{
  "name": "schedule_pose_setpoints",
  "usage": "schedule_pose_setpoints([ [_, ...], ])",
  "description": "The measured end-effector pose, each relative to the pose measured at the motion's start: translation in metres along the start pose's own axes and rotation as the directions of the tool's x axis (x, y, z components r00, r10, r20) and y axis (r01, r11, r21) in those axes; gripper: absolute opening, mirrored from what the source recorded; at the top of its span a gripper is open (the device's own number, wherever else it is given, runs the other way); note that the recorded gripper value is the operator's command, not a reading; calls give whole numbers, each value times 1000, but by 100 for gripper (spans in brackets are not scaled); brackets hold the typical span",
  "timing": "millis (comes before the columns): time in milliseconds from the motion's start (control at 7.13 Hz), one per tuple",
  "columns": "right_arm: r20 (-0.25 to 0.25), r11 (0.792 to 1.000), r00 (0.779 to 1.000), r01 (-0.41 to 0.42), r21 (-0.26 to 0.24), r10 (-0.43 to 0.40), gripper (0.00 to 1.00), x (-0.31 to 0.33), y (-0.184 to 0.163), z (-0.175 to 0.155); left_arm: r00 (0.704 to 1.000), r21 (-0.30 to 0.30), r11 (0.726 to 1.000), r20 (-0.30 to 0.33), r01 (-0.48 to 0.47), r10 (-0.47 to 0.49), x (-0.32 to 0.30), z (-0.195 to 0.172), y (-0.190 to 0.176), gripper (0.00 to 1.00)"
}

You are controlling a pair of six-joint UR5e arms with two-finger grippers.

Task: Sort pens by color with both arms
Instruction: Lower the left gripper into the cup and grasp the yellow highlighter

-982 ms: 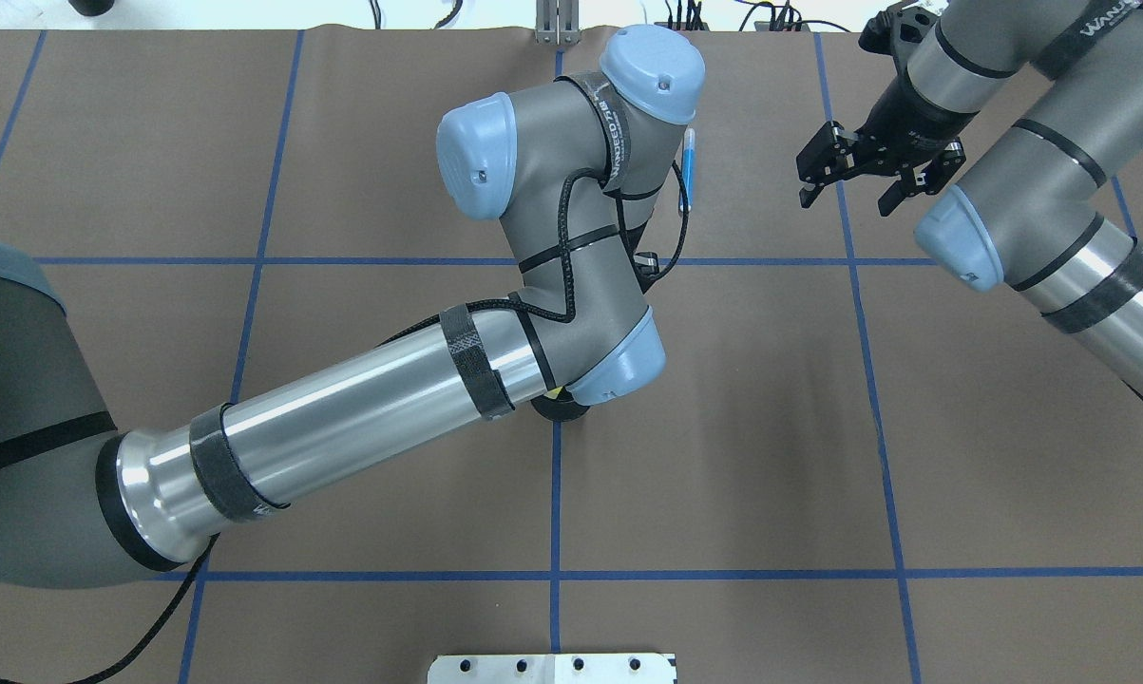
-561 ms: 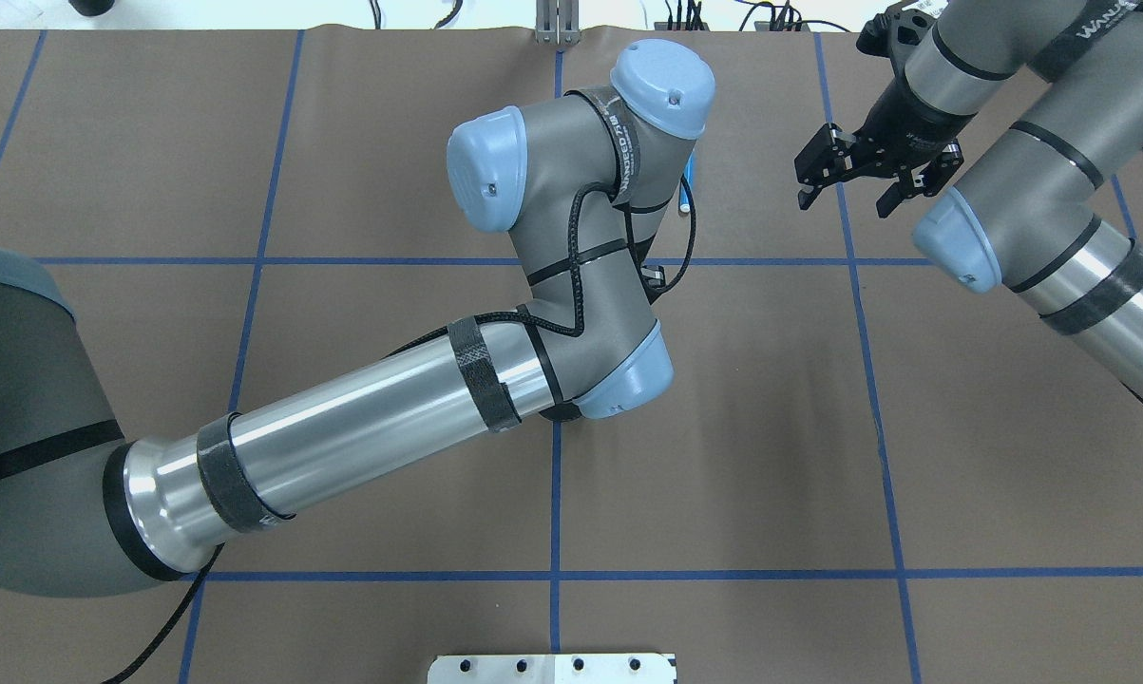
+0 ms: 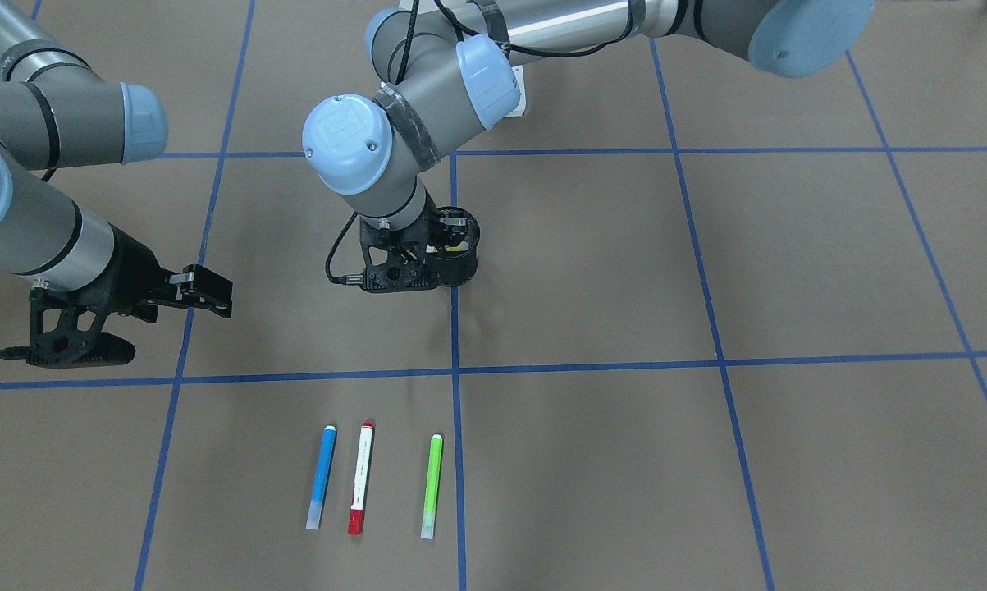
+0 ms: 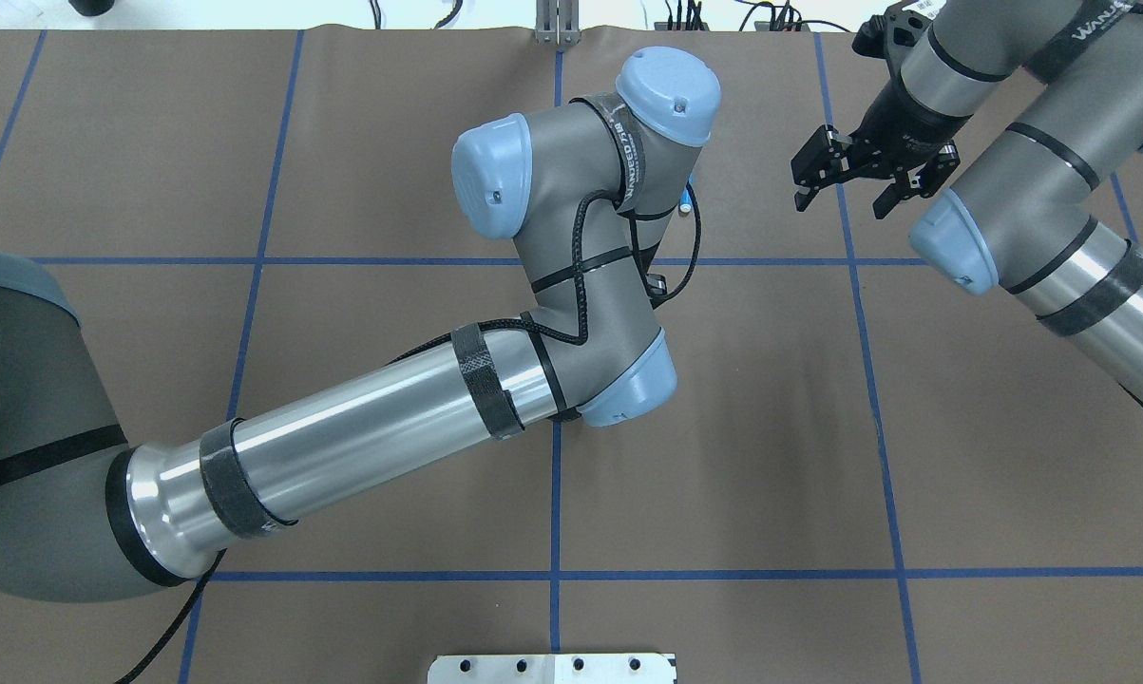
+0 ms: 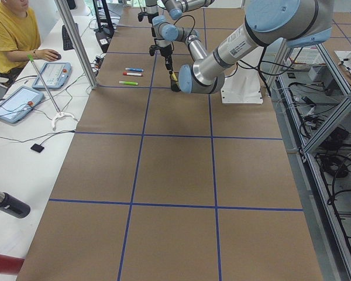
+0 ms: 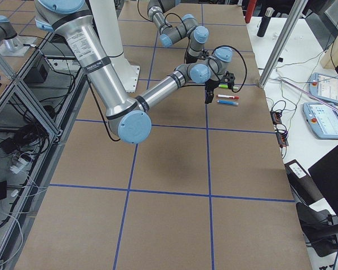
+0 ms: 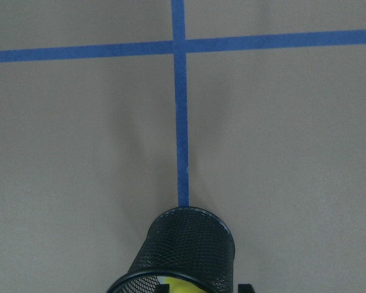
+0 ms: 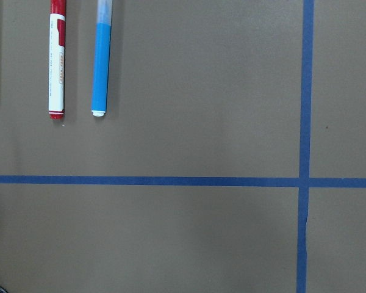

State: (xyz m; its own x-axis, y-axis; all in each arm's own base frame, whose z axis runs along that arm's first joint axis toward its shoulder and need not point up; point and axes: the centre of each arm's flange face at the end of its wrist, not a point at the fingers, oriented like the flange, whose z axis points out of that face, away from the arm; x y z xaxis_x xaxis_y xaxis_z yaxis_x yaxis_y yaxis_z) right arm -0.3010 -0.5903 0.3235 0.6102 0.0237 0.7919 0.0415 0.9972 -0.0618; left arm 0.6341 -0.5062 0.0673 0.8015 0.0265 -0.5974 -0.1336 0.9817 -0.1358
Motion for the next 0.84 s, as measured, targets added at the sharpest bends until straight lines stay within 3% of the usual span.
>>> schedule_pose_setpoints([
  [280,1,1000,1000,1,0,-1,100,-1,0,0,1000,-1,1000,1,-1,1,0,1,1,34],
  [841,1,1000,1000,4,0,-4,100,-3,0,1,1000,-2,1000,0,-1,1,0,2,1,13],
])
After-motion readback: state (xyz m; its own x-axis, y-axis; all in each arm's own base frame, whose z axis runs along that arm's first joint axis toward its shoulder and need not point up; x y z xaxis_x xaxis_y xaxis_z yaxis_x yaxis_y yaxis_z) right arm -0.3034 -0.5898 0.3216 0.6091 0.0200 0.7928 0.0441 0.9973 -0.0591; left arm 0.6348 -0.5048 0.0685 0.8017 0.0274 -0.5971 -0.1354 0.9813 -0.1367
